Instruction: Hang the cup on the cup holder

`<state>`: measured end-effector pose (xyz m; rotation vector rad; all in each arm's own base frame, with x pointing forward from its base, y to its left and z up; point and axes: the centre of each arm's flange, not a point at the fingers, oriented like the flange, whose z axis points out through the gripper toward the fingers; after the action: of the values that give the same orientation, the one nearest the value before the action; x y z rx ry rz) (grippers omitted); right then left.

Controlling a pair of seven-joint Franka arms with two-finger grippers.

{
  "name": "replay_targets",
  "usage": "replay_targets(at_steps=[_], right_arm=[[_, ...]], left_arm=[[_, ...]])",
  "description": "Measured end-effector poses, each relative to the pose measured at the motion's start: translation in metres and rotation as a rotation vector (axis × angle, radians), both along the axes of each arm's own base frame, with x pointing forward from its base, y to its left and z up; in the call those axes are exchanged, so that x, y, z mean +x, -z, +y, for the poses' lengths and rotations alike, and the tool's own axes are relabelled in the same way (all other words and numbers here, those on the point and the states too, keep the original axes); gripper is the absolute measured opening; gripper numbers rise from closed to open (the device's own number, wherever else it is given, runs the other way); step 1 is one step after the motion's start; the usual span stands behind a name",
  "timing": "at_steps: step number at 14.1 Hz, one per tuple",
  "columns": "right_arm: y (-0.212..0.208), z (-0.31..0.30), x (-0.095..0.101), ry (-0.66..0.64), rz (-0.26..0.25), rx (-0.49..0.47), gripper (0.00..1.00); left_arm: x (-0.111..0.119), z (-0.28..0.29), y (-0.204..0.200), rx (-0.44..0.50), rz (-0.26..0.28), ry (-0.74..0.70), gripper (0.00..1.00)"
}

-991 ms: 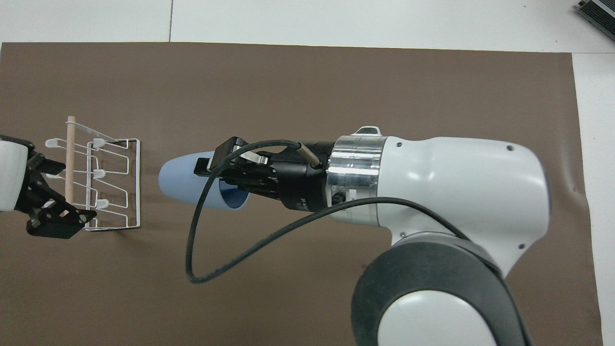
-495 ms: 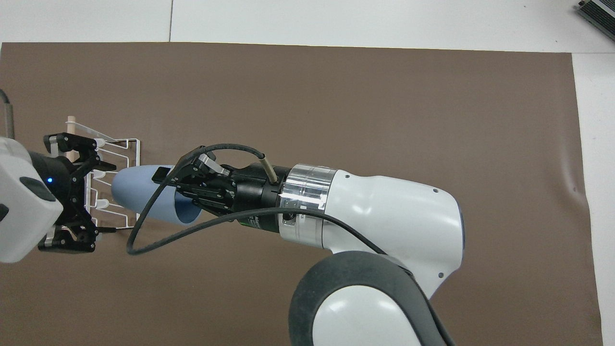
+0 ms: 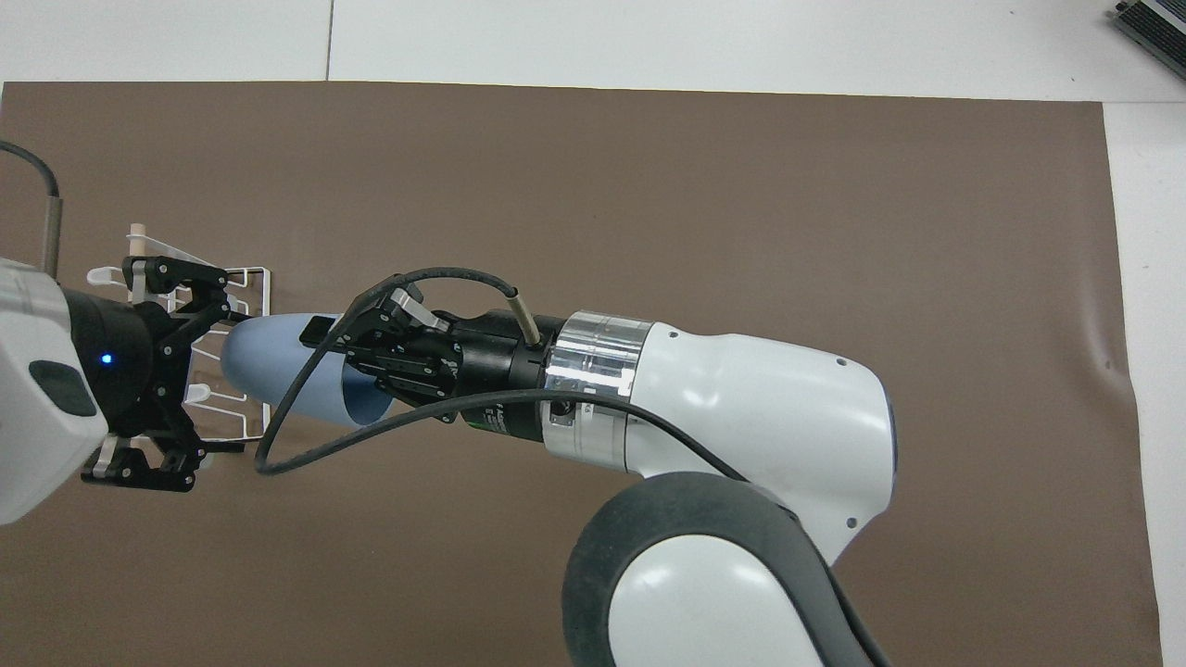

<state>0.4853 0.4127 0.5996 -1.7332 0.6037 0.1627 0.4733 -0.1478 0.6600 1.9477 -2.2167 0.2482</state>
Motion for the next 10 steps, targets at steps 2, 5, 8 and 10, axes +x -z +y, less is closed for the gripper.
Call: replay_targets(at_steps=[2,5,8,10], right_arm=[[0.0,-0.001,0.002,0.003,0.001,0.0,0.06],[0.002,-0.001,0.002,0.003,0.003,-0.001,0.06],[0.003,-0.001,0.002,0.002,0.004,-0.002,0.06],[0.003,0.0,0.001,0.001,0.004,-0.002,0.06]], left_arm=[[0.005,-0.005,-0.007,-0.049,-0.048,-0.007,1.0],[0.004,-0.016,-0.011,-0.094,-0.064,0.0,1.0],[0.001,-0.032,-0.012,-0.104,-0.078,0.001,1.0],[-0.001,-0.044,-0.01,-0.106,-0.09,0.002,1.0]])
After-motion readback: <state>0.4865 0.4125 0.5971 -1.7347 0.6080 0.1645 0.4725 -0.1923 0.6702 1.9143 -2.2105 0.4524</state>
